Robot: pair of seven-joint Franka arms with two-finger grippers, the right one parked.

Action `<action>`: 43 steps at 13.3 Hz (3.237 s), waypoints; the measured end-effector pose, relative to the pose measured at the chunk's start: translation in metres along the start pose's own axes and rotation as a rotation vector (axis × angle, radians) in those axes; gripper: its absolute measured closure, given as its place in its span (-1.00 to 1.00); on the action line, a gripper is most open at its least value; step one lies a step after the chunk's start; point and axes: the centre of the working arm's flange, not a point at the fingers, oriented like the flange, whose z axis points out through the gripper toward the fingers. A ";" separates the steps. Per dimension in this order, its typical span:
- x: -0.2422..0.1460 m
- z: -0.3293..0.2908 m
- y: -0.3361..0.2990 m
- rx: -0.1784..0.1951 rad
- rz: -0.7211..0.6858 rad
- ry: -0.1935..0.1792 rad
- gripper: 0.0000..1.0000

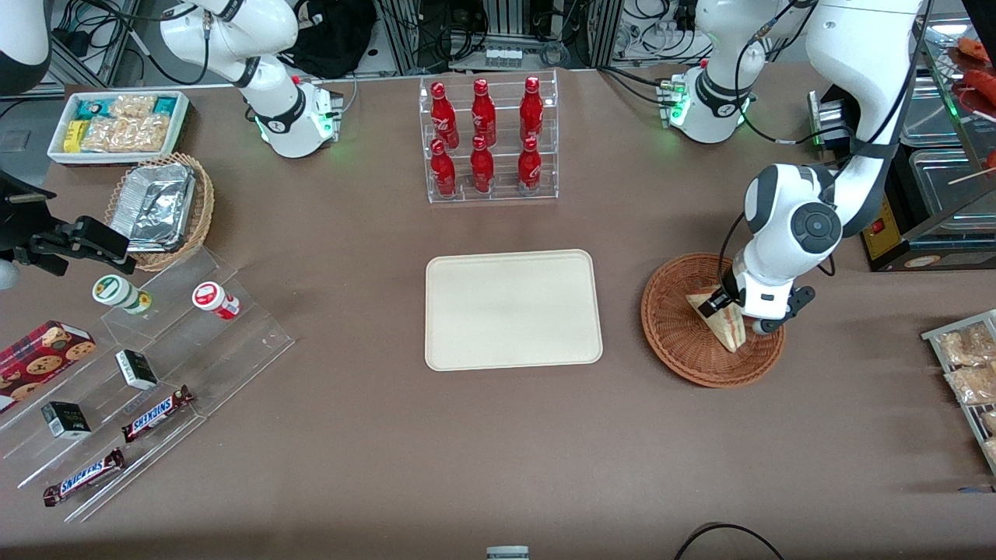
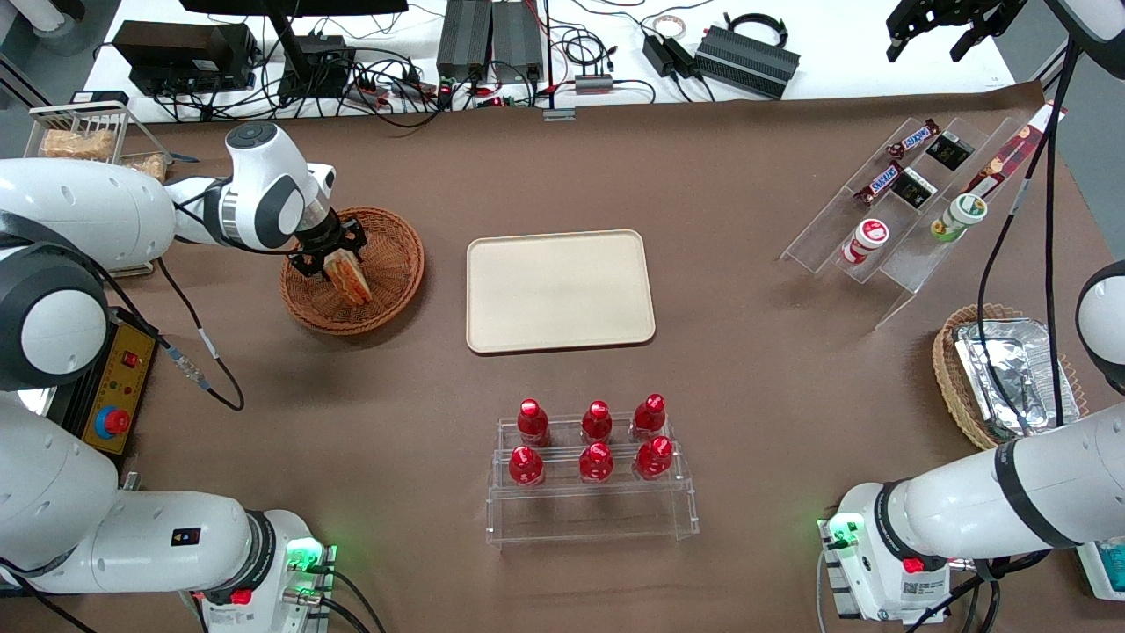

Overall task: Place sandwich from basket to tray
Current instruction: 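Lower the left gripper and grasp the triangular sandwich, then lift the sandwich and carry it over the beige tray, then lower the sandwich onto the tray and open the left gripper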

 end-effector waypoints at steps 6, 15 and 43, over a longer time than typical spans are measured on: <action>0.010 -0.074 0.019 0.106 0.091 -0.102 0.64; -0.097 -0.084 0.162 0.119 0.426 -0.144 0.64; -0.239 -0.095 0.307 0.058 0.414 0.020 -1.00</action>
